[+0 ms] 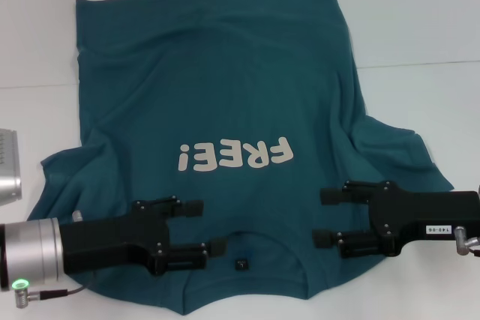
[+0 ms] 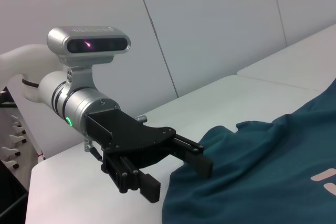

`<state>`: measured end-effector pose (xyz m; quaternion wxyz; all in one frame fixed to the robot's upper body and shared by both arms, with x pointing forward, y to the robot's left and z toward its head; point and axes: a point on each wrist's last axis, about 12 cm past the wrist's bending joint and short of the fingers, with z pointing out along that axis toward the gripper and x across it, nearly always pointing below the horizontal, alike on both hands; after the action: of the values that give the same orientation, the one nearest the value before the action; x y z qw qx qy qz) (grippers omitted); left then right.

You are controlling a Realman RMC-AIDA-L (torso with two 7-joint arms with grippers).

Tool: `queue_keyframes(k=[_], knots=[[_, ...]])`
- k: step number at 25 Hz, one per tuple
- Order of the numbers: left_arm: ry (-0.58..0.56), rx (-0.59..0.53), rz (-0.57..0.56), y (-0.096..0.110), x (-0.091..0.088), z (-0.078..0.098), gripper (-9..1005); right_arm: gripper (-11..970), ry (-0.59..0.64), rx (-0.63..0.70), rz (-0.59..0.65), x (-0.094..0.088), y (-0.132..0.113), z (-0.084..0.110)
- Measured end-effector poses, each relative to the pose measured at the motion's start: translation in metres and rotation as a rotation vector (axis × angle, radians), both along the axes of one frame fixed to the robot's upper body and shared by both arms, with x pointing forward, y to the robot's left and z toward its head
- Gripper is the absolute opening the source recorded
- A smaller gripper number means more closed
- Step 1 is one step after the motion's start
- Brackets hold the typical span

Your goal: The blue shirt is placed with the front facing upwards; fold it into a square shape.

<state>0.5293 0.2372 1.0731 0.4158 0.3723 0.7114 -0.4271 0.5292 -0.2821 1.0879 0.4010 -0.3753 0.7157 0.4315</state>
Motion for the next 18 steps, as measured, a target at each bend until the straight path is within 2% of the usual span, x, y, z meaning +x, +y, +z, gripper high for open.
queue_keyframes(k=[4, 10, 15, 18], knots=[[0.018, -0.021, 0.051, 0.006, 0.002, 0.001, 817, 913, 0.001, 0.004, -0.004, -0.001, 0.0, 0.0], [0.062, -0.087, 0.305, 0.039, 0.007, -0.001, 810, 913, 0.009, 0.015, -0.007, -0.002, 0.003, -0.002], [0.074, -0.104, 0.39, 0.053, 0.005, -0.003, 804, 912, 0.02, 0.026, -0.01, -0.003, 0.005, -0.004], [0.103, -0.09, 0.508, 0.072, 0.006, -0.007, 800, 913, 0.021, 0.038, -0.012, -0.002, 0.008, -0.003]])
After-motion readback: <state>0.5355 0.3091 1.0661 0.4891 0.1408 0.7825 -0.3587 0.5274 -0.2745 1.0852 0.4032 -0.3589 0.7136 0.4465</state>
